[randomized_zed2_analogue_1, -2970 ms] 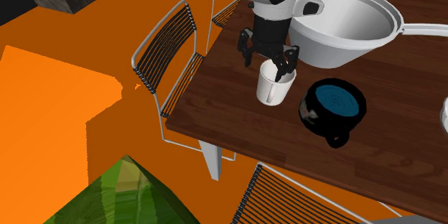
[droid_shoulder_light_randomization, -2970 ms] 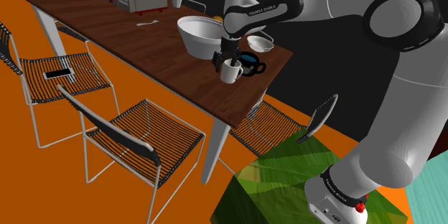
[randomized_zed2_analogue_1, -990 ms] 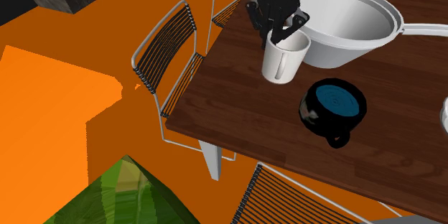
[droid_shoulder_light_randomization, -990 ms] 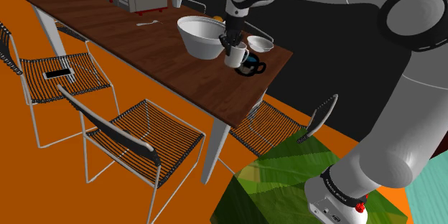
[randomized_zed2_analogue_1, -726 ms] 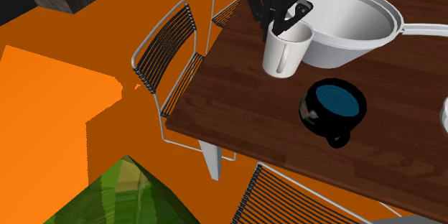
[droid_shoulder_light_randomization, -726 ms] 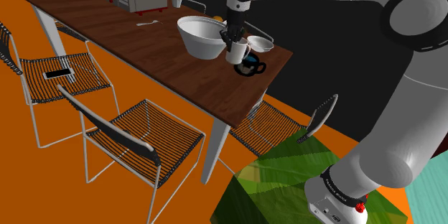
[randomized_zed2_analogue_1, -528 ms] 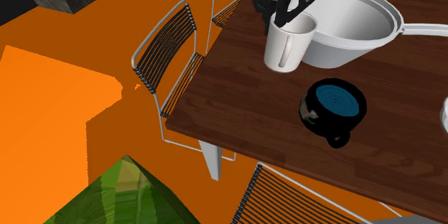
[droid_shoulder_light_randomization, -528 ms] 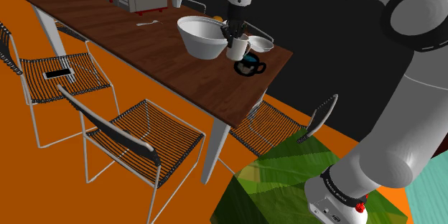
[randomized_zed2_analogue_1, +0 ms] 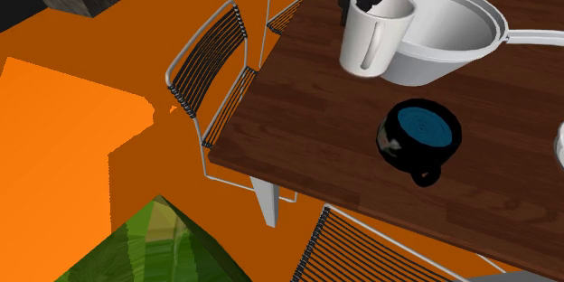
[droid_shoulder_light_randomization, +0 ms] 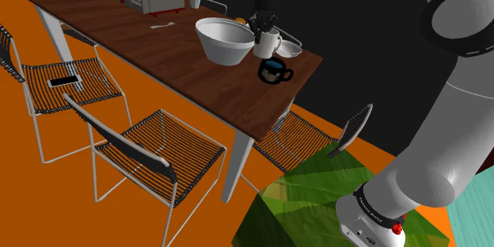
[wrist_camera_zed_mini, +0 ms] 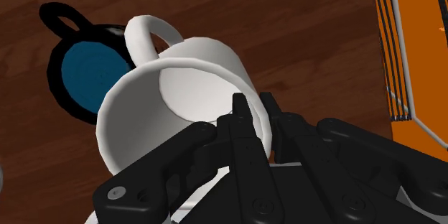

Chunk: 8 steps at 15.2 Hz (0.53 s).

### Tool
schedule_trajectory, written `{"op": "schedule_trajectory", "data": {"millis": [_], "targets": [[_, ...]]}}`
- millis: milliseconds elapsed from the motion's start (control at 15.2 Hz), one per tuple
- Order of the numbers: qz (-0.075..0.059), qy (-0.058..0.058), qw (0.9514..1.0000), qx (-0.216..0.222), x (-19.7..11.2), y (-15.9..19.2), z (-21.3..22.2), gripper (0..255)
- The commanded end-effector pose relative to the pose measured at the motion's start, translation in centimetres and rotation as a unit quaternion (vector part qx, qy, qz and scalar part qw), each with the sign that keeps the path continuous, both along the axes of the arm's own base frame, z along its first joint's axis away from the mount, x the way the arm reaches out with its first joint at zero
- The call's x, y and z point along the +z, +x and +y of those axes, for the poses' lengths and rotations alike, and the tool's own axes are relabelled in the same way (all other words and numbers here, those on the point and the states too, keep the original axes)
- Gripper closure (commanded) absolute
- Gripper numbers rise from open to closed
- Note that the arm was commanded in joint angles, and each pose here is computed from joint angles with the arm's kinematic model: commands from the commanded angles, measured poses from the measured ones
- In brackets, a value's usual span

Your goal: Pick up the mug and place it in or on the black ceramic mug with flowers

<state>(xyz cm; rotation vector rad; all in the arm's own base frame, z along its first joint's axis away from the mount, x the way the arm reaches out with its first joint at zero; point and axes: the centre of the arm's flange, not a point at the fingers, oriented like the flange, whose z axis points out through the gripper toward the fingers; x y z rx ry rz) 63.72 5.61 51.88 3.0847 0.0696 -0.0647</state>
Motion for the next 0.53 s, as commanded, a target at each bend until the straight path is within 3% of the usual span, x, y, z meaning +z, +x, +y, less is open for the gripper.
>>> {"op": "schedule_trajectory", "data": {"millis": [0,462], "targets": [[0.000,0.000,1.0000,0.000,0.4,0.1,-1.9,255],[0.000,0.000,1.0000,0.000,1.8,0.0,-11.0,255]]}}
